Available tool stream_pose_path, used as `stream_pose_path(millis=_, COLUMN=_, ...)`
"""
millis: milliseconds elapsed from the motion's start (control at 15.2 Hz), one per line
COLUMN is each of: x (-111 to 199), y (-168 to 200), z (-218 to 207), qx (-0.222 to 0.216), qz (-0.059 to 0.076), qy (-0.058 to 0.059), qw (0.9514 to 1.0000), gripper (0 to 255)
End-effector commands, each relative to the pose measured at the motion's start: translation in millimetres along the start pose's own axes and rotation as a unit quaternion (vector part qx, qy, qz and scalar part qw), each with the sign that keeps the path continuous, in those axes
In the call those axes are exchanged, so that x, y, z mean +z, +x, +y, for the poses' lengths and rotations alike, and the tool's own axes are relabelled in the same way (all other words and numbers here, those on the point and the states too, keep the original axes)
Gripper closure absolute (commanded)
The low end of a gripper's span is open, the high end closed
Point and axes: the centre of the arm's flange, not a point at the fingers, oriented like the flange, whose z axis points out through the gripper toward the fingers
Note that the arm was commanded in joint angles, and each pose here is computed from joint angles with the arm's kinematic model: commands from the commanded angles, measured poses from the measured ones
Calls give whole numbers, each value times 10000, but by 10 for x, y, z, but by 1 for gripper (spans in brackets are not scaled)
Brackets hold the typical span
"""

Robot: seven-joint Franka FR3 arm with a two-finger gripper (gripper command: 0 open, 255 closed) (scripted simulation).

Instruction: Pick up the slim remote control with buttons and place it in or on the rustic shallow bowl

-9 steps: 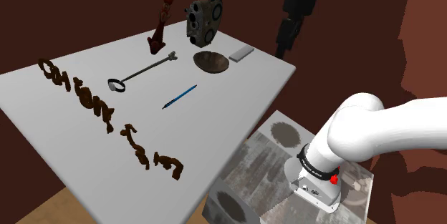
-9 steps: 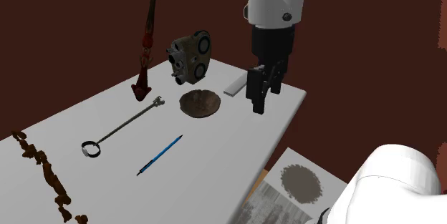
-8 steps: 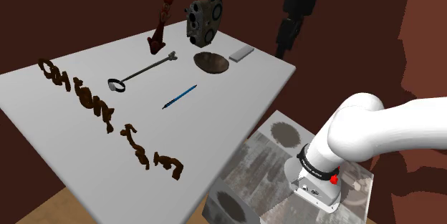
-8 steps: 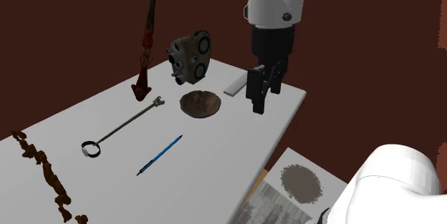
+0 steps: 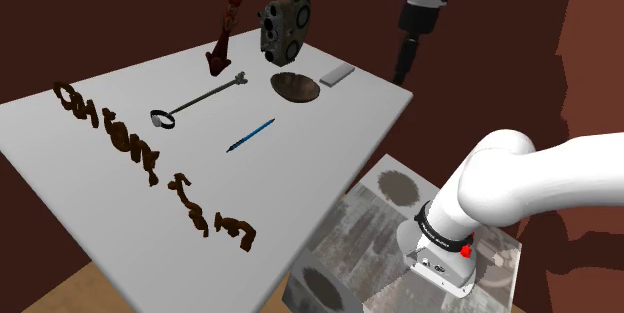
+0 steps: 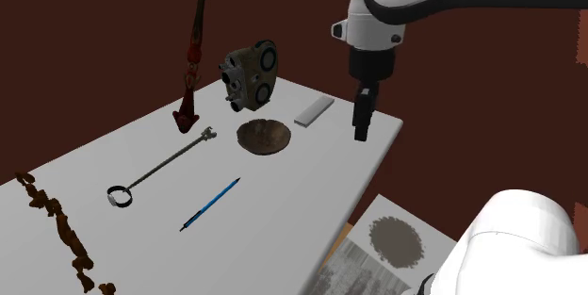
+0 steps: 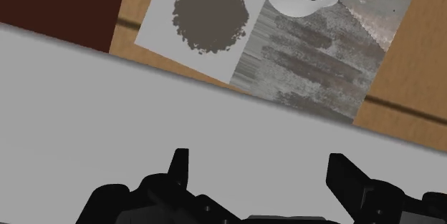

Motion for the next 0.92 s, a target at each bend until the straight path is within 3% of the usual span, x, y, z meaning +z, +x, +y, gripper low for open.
stream_pose_path(millis=0, x=98, y=-10, z=243, qx=-373, qz=18, qy=-53, qw=9993, gripper=0)
stream_pose_path(millis=396, x=372, y=75, z=941, qx=-1392, qz=71, qy=-179, qw=9901, gripper=0)
stream_pose_path(millis=594, x=502, y=173, z=1282, qx=-1897, qz=97, qy=-242, qw=9815, gripper=0)
stream_pose_path(millis=858, x=668, y=356, z=1721, qx=-2561, qz=131, qy=-324, qw=9660, gripper=0)
